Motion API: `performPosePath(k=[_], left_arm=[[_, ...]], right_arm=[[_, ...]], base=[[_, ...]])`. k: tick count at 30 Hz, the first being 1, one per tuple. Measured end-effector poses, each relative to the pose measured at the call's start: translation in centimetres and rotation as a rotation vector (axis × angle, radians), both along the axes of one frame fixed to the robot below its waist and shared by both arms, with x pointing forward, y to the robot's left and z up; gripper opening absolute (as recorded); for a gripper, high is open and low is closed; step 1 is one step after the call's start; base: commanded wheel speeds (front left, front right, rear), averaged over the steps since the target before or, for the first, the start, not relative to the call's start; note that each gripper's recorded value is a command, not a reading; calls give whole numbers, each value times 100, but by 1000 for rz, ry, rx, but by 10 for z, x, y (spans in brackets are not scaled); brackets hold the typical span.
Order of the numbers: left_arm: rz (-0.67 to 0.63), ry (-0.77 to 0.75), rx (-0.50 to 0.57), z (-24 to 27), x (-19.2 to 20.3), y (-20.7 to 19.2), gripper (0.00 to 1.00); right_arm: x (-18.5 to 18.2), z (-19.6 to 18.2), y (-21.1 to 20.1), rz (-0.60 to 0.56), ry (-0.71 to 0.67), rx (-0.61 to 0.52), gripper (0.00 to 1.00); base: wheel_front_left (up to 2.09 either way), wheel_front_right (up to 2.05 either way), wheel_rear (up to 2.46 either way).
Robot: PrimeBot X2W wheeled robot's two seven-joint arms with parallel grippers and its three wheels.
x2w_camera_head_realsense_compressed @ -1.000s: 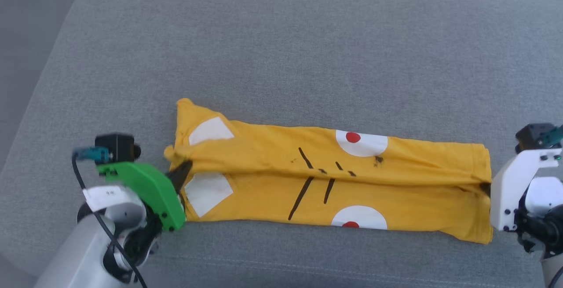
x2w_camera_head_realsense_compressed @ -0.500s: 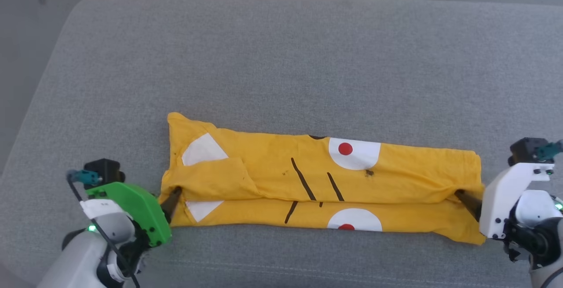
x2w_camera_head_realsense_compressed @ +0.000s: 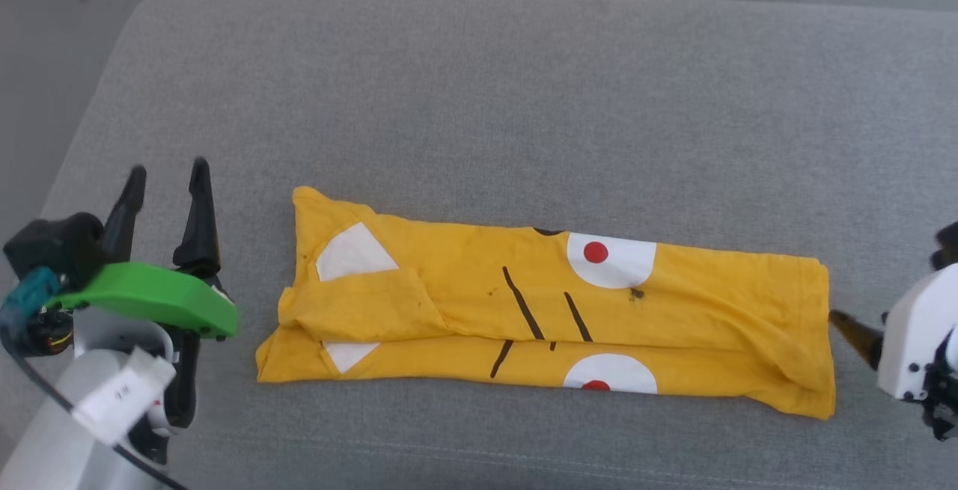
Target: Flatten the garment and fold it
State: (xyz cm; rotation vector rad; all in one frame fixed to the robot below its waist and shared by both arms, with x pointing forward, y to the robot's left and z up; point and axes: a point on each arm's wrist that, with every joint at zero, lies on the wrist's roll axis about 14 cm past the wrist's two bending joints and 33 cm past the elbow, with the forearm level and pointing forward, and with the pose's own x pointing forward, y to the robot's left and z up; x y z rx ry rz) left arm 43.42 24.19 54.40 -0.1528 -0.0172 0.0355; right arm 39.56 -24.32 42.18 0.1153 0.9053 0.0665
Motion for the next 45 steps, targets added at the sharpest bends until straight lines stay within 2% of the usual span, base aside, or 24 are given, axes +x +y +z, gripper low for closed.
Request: performPosePath(k=[2,4,7,10,16,24,25,26,28,29,39,45], left_arm=[[11,-81,27,7,1,-2,100],[24,-163,119,19,3,-5,100],[37,-265,189,43,4,-12,100],[53,-303,202,49,3,-16,100],[71,-273,170,33,0,-14,100],[76,-278,166,32,-1,-11,100],[75,-279,165,32,-2,-11,100],[75,-279,165,32,-3,-11,100],[77,-277,162,31,-4,-10,100],[79,-277,161,31,-4,-10,100],[87,-282,167,32,-8,-7,100],[85,-285,159,32,-9,-7,100]], right_arm=[[-1,-11,6,36,36,-3,100],[-2,-29,11,55,84,17,100],[-2,-44,13,59,116,31,100],[3,-52,21,72,126,56,100],[10,-56,36,107,135,103,100],[11,-59,42,143,150,100,100],[11,-59,43,146,152,99,48],[11,-59,42,147,155,99,36],[11,-58,41,146,158,97,5],[12,-58,40,143,160,96,0],[20,-52,14,76,138,65,0],[23,-40,-51,-64,128,-51,0]], base=[[0,0,0],[0,0,0],[0,0,0],[0,0,0],[0,0,0],[0,0,0],[0,0,0],[0,0,0],[0,0,0],[0,0,0],[0,0,0],[0,0,0]])
